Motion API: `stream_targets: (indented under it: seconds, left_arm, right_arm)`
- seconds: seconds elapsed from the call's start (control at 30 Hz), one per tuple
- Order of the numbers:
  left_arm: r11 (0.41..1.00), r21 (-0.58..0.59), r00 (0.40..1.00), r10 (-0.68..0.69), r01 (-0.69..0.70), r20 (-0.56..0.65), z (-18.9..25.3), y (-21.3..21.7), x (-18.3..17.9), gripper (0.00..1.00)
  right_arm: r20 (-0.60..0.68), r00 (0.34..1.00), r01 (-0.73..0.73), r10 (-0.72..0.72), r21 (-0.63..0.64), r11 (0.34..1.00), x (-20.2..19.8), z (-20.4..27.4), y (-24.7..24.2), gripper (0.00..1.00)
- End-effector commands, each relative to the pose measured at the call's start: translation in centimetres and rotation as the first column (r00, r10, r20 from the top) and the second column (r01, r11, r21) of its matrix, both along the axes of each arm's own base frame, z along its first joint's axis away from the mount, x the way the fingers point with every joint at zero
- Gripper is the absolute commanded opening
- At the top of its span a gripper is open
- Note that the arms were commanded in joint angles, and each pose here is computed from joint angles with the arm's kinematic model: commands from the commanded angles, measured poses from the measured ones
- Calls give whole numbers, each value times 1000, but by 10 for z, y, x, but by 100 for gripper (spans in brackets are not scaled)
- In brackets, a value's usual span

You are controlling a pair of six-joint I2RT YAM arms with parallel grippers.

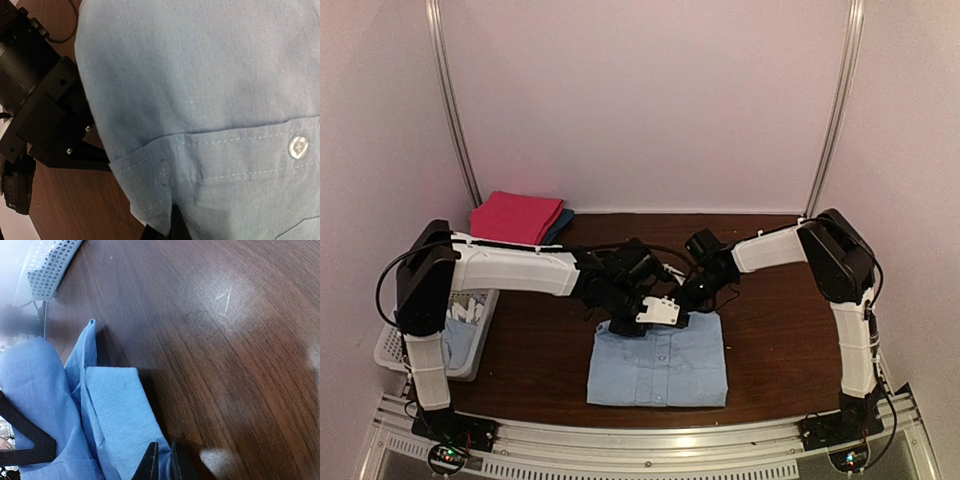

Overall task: Fold and stack the mixed laundry pile
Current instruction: Fold the 2/3-rectangle-folded shirt at the center of the board.

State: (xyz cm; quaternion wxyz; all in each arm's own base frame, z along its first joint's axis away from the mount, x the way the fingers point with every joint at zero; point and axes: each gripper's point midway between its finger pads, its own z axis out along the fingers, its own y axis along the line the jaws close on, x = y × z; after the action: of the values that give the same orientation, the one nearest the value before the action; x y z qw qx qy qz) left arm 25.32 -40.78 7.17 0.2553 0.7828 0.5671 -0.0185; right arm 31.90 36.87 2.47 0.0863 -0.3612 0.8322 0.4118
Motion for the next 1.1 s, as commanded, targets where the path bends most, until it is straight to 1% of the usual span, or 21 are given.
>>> stream_targets:
  seconds: [0.0,0.17,0.27,0.43,0.53,0.6,0.63,0.67,0.7,0.73,0.77,0.8,0.87,0.93,1.0,1.07]
  left_arm:
    - [999,-50,997,13,-9,71,8,-14,24,1]
    - [998,-58,996,35,-31,78,0,-15,32,1]
    - [997,-49,994,57,-53,97,-10,-12,39,1]
    - [996,-58,989,70,-63,129,-15,-11,44,1]
    - [996,-56,988,78,-71,134,-15,-10,45,4]
    - [993,-62,985,112,-104,132,-8,-9,47,10]
    - [989,-70,983,135,-127,124,-1,-8,49,15]
    - [986,-82,983,151,-143,107,6,-7,49,22]
    - [982,-103,983,165,-156,81,14,-7,48,31]
    - [976,-130,981,183,-174,58,24,-6,49,40]
    - [967,-158,978,207,-198,38,33,-4,51,45]
    - [957,-185,973,230,-222,22,43,0,53,47]
    - [926,-240,955,297,-291,-11,62,8,59,48]
    - [885,-298,932,357,-357,-59,79,18,63,49]
    - [826,-371,906,389,-424,-170,92,27,63,50]
    - [753,-446,874,390,-484,-290,107,40,64,54]
  right_arm:
    - [-72,997,-12,7,-69,998,-16,-27,-8,11]
    - [-71,997,-14,10,-68,998,-15,-26,-8,11]
    - [-69,998,-15,10,-64,998,-15,-24,-8,11]
    - [-66,998,-12,8,-57,998,-13,-23,-6,11]
    - [-54,999,-1,-2,-61,998,-9,-19,-7,13]
    - [-35,999,31,-33,-71,997,-1,-11,-11,23]
    - [-19,998,55,-57,-73,996,6,-4,-15,28]
    - [2,997,78,-78,-68,995,13,6,-19,34]
    - [33,994,107,-105,-61,992,23,17,-26,40]
    - [42,988,154,-152,-59,986,32,29,-33,43]
    - [77,979,194,-191,-42,980,42,48,-41,45]
    - [102,967,236,-232,-30,971,50,63,-51,46]
    - [143,939,316,-312,-2,949,64,89,-74,49]
    - [157,914,373,-374,35,927,67,108,-95,51]
    - [156,891,418,-426,84,905,64,123,-111,52]
    - [147,883,431,-446,124,894,52,130,-122,55]
